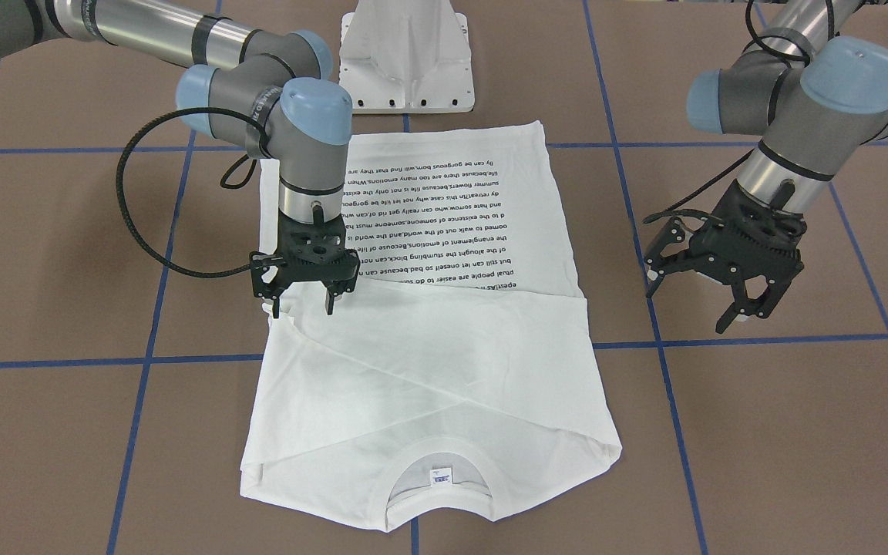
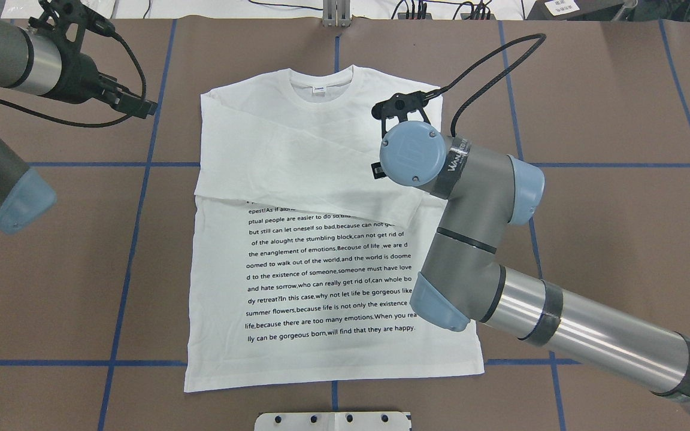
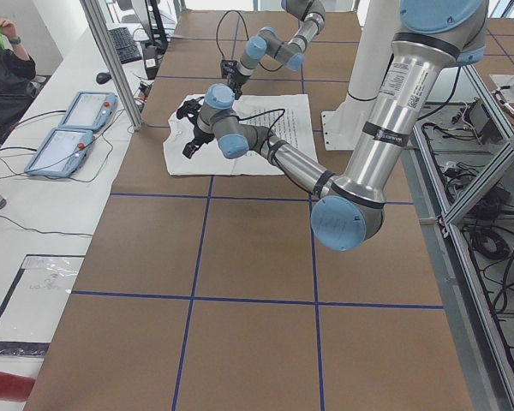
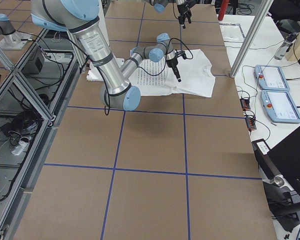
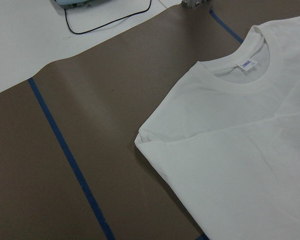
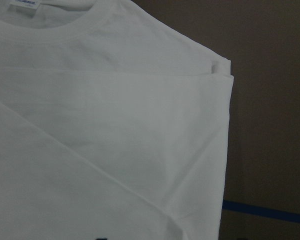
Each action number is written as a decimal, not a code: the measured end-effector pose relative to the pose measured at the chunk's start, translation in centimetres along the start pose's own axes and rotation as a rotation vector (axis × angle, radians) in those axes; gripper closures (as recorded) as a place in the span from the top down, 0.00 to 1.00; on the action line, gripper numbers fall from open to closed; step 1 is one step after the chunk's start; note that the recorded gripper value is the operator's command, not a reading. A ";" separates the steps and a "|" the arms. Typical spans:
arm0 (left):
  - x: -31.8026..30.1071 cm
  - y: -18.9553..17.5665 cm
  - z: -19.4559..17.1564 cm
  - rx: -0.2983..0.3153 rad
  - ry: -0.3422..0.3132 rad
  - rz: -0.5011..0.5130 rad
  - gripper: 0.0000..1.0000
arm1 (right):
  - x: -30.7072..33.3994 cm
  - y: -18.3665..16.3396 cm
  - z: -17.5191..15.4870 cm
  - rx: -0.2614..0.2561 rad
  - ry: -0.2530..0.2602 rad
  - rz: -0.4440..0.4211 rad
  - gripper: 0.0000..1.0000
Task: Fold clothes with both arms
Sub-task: 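Move both grippers down to the hem corners nearest the robot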
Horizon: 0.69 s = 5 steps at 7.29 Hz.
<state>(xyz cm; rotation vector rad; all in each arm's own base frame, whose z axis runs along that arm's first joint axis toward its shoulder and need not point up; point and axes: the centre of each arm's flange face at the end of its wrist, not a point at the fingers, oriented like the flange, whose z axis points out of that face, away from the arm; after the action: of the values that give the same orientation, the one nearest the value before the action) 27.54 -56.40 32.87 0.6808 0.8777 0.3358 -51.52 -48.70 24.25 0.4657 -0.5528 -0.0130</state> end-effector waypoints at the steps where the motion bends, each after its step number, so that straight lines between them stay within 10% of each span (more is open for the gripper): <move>1: 1.1 0.6 -0.9 0.007 0.018 -0.059 1.00 | 1.3 0.9 -2.3 -0.001 -0.049 0.039 1.00; 5: 13.6 10.5 -7.3 -0.047 0.190 -0.347 1.00 | 5.0 11.0 -9.8 -0.027 -0.191 0.211 1.00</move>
<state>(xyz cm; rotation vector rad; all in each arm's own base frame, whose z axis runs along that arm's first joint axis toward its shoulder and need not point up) 30.02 -38.37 28.60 0.4463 1.1461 0.1094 -43.47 -35.35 24.15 0.3800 -0.7860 0.1377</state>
